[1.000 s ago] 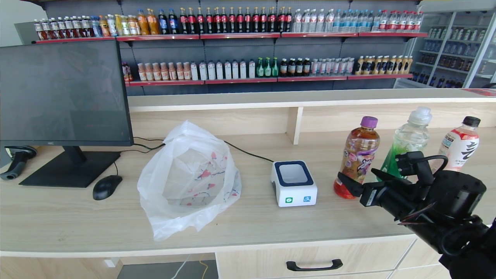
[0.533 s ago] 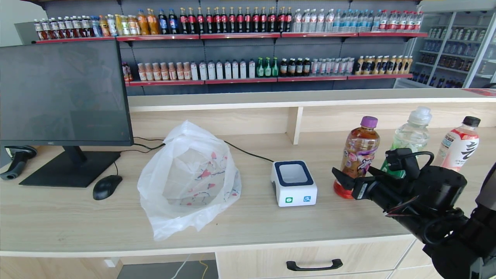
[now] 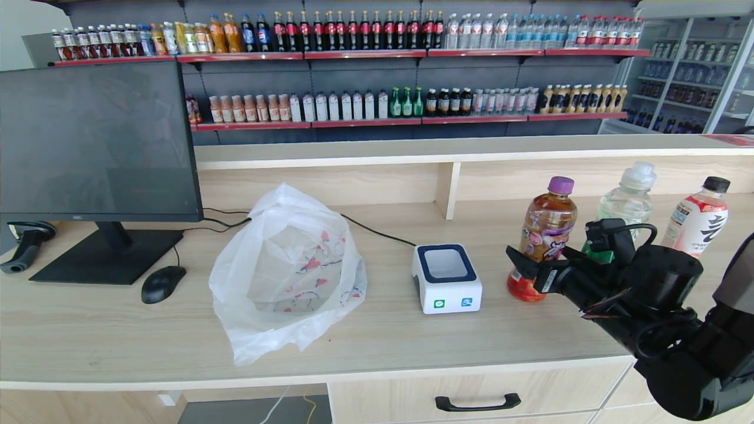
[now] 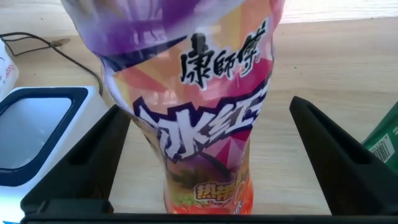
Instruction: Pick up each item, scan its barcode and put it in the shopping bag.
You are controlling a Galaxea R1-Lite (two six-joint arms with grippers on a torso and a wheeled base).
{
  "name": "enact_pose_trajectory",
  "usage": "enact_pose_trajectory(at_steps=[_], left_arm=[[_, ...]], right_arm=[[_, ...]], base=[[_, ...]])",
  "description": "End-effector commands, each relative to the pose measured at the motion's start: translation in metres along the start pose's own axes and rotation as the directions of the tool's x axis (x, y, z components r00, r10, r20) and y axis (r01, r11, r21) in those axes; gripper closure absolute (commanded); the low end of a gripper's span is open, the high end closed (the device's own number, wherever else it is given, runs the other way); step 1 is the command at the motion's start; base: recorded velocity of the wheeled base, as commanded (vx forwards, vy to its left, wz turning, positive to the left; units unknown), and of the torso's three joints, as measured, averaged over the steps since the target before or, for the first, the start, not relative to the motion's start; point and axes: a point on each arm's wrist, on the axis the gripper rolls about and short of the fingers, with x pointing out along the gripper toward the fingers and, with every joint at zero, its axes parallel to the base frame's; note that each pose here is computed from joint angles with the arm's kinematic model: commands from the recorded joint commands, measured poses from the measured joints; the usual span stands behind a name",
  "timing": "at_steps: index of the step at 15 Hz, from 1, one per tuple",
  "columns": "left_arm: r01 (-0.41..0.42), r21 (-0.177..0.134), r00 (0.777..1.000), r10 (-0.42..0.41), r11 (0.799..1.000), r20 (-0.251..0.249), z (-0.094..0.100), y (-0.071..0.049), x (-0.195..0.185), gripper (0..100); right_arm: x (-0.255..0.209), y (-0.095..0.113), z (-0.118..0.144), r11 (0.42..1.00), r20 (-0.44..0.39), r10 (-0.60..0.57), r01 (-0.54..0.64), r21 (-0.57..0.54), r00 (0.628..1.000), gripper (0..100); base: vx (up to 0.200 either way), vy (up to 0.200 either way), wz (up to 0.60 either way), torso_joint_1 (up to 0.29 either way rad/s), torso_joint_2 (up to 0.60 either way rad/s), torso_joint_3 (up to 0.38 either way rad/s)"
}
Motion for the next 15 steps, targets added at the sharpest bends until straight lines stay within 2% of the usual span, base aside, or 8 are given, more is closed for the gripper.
enact_pose_trajectory(at_steps=[1, 10, 11, 15], left_arm=[[0.000, 0.000, 1.000, 0.000, 1.000, 0.000, 0.000, 0.000, 0.000, 0], [0.000, 0.000, 1.000, 0.000, 1.000, 0.000, 0.000, 0.000, 0.000, 0], [0.000, 0.000, 1.000, 0.000, 1.000, 0.000, 0.000, 0.000, 0.000, 0], [0.000, 0.000, 1.000, 0.000, 1.000, 0.000, 0.000, 0.000, 0.000, 0]], right_arm=[[0.005, -0.001, 0.001, 1.000, 0.014, -0.002, 0.002, -0.001, 1.000, 0], [0.016, 0.000, -0.001, 1.000, 0.026, 0.003, -0.003, -0.013, 1.000, 0], [0.016, 0.000, -0.001, 1.000, 0.027, 0.003, -0.003, -0.013, 1.000, 100], [0.016, 0.000, 0.009, 1.000, 0.064, 0.005, -0.004, -0.009, 0.998, 100]], base=[[0.000, 0.000, 0.00, 0.000, 0.00, 0.000], [0.000, 0.000, 0.00, 0.000, 0.00, 0.000], [0.000, 0.000, 0.00, 0.000, 0.00, 0.000], [0.000, 0.000, 0.00, 0.000, 0.00, 0.000]])
